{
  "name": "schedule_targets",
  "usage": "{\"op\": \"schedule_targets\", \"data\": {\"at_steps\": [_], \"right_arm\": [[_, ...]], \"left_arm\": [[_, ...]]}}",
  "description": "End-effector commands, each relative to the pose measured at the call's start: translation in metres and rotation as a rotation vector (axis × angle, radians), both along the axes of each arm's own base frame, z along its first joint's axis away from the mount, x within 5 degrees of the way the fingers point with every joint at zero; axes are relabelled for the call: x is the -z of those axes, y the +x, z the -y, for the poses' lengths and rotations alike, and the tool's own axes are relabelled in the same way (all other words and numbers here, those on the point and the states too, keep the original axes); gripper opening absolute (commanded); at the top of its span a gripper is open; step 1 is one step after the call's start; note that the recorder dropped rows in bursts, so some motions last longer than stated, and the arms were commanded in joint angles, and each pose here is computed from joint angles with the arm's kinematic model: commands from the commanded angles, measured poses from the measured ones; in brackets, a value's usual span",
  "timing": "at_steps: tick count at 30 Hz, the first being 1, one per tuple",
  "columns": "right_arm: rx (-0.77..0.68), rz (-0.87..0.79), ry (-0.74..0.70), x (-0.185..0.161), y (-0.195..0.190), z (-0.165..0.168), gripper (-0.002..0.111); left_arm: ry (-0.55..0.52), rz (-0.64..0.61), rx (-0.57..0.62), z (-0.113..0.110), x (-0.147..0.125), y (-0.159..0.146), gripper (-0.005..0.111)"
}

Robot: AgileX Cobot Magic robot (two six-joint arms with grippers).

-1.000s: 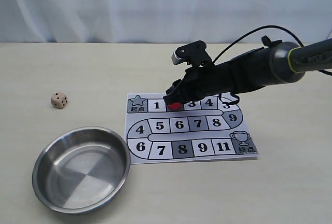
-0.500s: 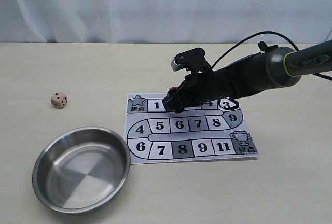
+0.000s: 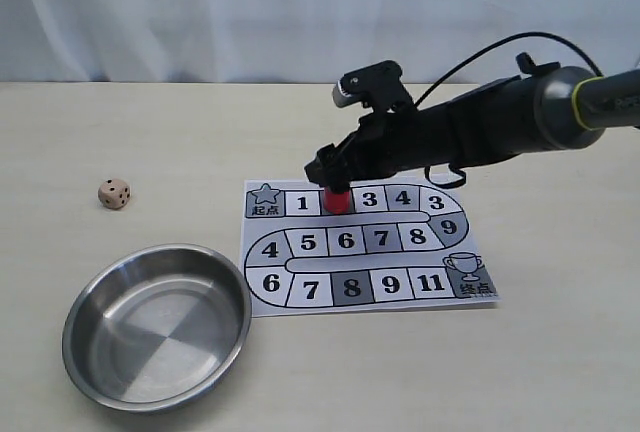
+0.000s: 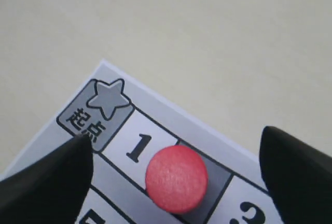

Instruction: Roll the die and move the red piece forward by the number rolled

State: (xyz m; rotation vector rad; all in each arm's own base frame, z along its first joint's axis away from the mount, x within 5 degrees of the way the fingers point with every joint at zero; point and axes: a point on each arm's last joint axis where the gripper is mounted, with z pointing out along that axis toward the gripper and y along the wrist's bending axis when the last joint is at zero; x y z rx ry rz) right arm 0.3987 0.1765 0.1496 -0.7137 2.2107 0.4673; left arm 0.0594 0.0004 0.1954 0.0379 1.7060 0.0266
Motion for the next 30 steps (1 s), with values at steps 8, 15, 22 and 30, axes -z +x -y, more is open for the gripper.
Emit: {"op": "schedule_targets", "data": {"at_steps": [8, 15, 22, 30], "right_arm": [[0.165, 0.247, -0.034, -0.083, -0.002, 0.021, 0.081], [0.442, 0.399, -0.165, -0.111, 0.002, 0.051, 0.066], [0.674, 0.48, -0.329, -0.118, 0.007, 0.088, 0.024], [0.691, 0.319, -0.301, -0.106, 0.014, 0.139, 0.004]], "left_arm": [[-0.003, 0.01, -0.001, 0.0, 0.0, 0.0, 0.0], [-0.003, 0.01, -0.001, 0.0, 0.0, 0.0, 0.0], [-0.003, 0.01, -0.001, 0.0, 0.0, 0.0, 0.0], [-0.003, 0.01, -0.001, 0.0, 0.0, 0.0, 0.0]]}}
